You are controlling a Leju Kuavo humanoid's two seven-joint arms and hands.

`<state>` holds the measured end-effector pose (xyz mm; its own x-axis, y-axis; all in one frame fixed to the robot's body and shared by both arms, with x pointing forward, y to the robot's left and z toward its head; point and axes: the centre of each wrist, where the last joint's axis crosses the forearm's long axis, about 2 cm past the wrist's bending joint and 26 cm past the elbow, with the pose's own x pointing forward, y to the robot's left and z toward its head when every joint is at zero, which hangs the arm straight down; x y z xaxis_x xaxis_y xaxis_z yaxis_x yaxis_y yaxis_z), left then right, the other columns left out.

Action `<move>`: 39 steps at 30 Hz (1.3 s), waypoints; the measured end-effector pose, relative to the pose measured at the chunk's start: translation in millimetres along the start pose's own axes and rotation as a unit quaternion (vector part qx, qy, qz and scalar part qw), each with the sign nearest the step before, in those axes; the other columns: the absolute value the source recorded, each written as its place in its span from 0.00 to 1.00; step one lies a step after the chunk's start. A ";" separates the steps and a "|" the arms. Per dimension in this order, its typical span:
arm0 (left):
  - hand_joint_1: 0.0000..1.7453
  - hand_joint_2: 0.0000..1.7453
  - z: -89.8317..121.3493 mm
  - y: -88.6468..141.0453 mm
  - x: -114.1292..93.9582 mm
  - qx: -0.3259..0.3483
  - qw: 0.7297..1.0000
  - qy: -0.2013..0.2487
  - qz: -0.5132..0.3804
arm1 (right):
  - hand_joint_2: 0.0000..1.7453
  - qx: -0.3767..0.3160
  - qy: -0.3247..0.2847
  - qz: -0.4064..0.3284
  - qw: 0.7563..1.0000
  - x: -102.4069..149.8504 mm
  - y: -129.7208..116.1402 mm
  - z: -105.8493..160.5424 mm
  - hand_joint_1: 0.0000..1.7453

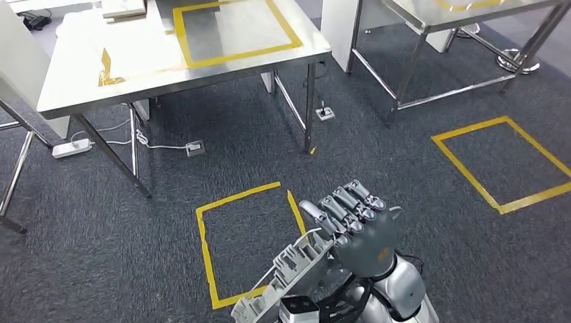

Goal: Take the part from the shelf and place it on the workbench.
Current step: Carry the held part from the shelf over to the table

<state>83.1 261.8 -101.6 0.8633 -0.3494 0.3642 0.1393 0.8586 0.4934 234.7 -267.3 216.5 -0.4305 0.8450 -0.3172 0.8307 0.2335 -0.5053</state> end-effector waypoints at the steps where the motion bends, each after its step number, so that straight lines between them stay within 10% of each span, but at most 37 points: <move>1: 0.00 1.00 0.4 -0.3 -0.9 0.000 1.000 0.001 0.000 | 1.00 0.001 0.001 0.000 1.000 0.0 -0.1 0.6 1.00; 39: 0.00 1.00 -2.2 2.5 2.8 -0.006 1.000 -0.002 -0.004 | 1.00 -0.038 0.037 -0.009 0.999 -19.9 4.3 -8.1 1.00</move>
<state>87.0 263.8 -101.1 0.8606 -0.3578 0.3625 0.1521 0.8598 0.4875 249.7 -279.2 227.2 -0.4198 0.8732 -0.2474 0.8494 0.2819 -0.4461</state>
